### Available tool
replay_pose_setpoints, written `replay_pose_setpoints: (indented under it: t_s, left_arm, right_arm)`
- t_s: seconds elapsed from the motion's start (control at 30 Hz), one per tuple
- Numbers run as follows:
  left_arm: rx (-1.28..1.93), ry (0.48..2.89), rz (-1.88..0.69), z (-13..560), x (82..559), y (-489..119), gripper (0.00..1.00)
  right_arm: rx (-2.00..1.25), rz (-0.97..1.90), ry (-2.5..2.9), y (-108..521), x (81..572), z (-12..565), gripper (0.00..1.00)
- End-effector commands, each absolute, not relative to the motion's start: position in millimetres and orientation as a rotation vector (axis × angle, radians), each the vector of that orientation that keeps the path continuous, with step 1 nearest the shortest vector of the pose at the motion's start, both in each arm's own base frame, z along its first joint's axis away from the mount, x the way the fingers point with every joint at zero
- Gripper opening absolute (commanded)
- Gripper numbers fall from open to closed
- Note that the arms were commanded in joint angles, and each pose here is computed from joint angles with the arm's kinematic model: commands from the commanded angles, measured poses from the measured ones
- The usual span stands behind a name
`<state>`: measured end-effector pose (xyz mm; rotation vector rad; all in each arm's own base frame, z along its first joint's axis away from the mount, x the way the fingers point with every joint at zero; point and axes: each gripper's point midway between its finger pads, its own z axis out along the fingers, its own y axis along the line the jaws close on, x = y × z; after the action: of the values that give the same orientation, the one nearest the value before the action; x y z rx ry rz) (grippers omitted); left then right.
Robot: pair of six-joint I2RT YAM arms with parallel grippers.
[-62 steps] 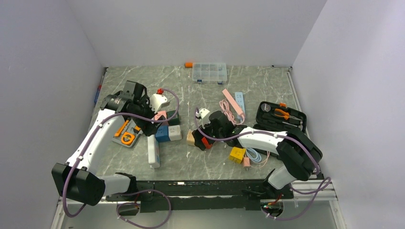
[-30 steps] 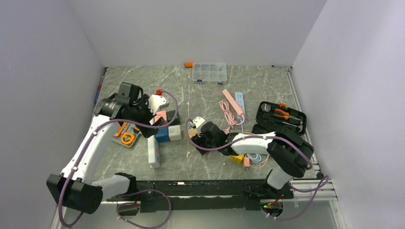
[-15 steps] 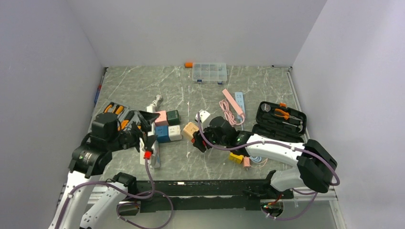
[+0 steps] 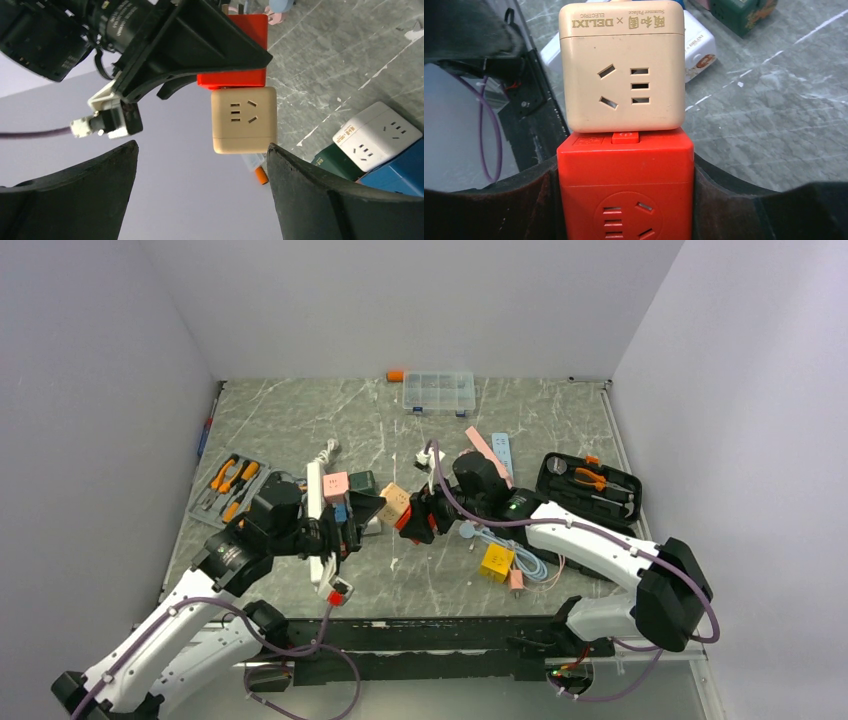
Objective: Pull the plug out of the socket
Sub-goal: Remove the plug from the socket.
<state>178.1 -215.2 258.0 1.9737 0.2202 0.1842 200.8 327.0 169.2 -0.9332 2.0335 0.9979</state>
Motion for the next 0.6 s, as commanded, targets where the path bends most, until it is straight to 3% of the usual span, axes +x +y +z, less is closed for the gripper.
replay_pose_setpoints:
  t_s: [0.0, 0.57]
  left_arm:
    - [1.990, 0.126, 0.280, 260, 188, -226, 0.99]
    - [2.043, 0.307, 0.256, 237, 215, -251, 0.97]
  right_arm:
    - [-0.967, 1.149, 1.869, 344, 192, 227, 0.00]
    - [-0.966, 1.234, 1.806, 353, 188, 252, 0.00]
